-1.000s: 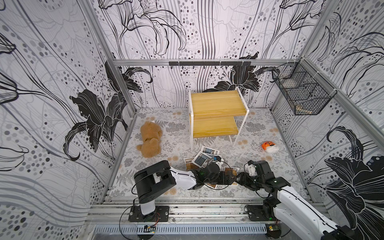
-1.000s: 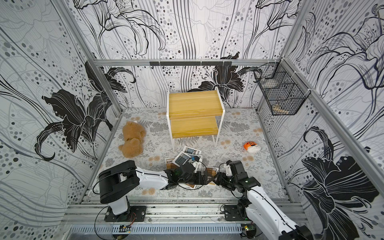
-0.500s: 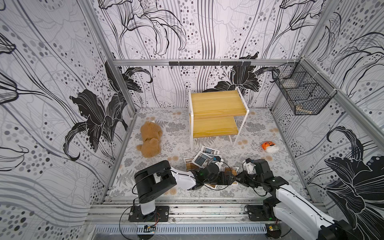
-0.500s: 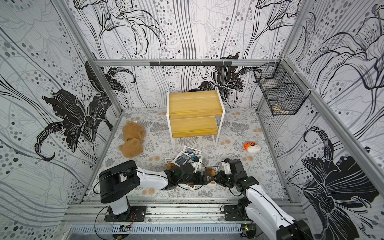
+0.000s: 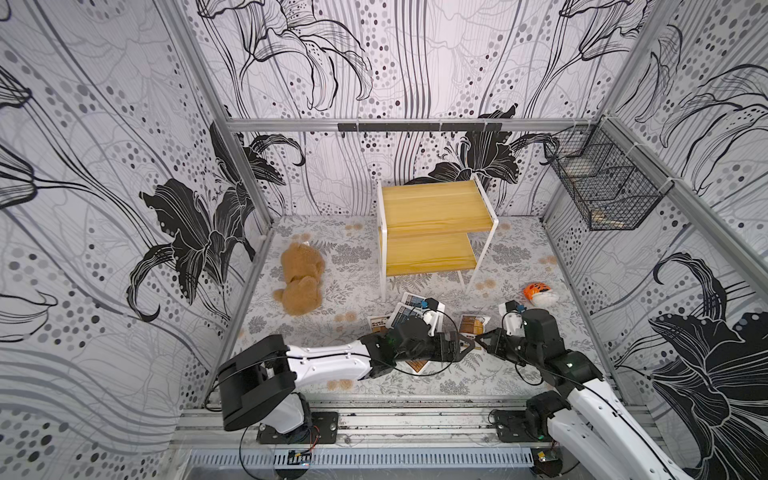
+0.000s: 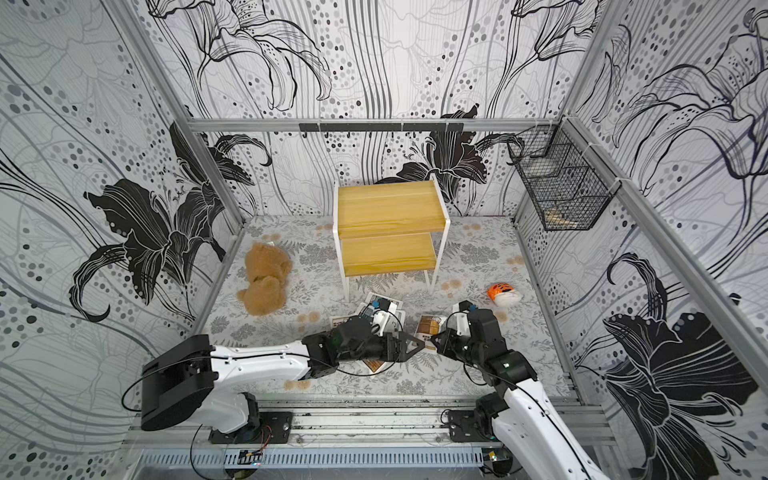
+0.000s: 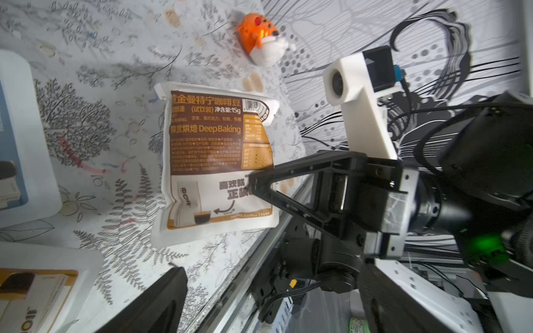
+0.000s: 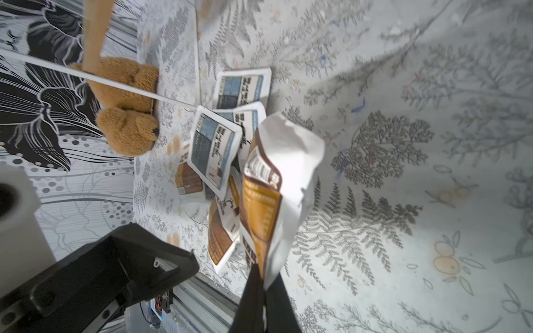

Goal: Place the bagged coffee beans on the shelf by color
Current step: Pick up the bagged coffee beans at the center of the board, then place the bagged coffee beans on the shelf.

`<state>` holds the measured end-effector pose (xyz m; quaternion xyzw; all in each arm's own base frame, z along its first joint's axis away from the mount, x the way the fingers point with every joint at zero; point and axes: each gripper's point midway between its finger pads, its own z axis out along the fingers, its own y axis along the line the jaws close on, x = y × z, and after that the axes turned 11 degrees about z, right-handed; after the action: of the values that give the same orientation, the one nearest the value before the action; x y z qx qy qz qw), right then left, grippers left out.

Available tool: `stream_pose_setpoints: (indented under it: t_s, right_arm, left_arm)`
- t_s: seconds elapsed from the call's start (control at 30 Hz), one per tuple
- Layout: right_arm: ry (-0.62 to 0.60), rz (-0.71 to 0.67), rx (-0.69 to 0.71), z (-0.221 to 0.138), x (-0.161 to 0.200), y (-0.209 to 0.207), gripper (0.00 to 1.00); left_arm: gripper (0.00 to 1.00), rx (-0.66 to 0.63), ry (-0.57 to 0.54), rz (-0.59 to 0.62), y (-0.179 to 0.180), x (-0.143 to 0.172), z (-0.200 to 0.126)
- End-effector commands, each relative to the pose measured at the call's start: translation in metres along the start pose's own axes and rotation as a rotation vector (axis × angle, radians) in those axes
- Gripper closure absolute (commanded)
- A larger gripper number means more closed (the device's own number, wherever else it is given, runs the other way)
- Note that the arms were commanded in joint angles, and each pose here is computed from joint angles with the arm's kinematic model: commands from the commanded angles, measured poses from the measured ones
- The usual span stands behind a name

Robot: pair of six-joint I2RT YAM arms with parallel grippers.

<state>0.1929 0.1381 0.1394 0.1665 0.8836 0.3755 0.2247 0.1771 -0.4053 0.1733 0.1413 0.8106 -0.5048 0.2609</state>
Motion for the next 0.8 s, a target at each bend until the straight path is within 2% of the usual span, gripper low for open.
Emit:
stream_pose_setpoints:
  t_s: [0.0, 0.23, 0.5, 0.6, 0.77]
  right_arm:
    - [-0.061, -0.020, 0.015, -0.021, -0.015, 0.018, 0.99]
    - [-0.111, -0.063, -0.066, -0.051, -0.037, 0.067, 1.00]
    - [-0.062, -0.221, -0.338, -0.094, -0.046, 0.165, 1.00]
    - [-0.064, -0.282, -0.395, -0.112, -0.057, 0.200, 1.00]
    - [-0.066, -0.361, -0.429, -0.110, -0.089, 0.247, 1.00]
  left_arm:
    - [0.03, 0.006, -0.075, 0.046, -0.015, -0.025, -0.019]
    - [0.03, -0.008, -0.199, 0.071, -0.027, -0.064, -0.070]
    - [0.03, -0.017, -0.335, 0.053, -0.020, -0.101, -0.137]
    - [0.03, -0.015, -0.376, 0.053, -0.018, -0.113, -0.157]
    - [0.03, -0.008, -0.424, 0.055, -0.021, -0.125, -0.177]
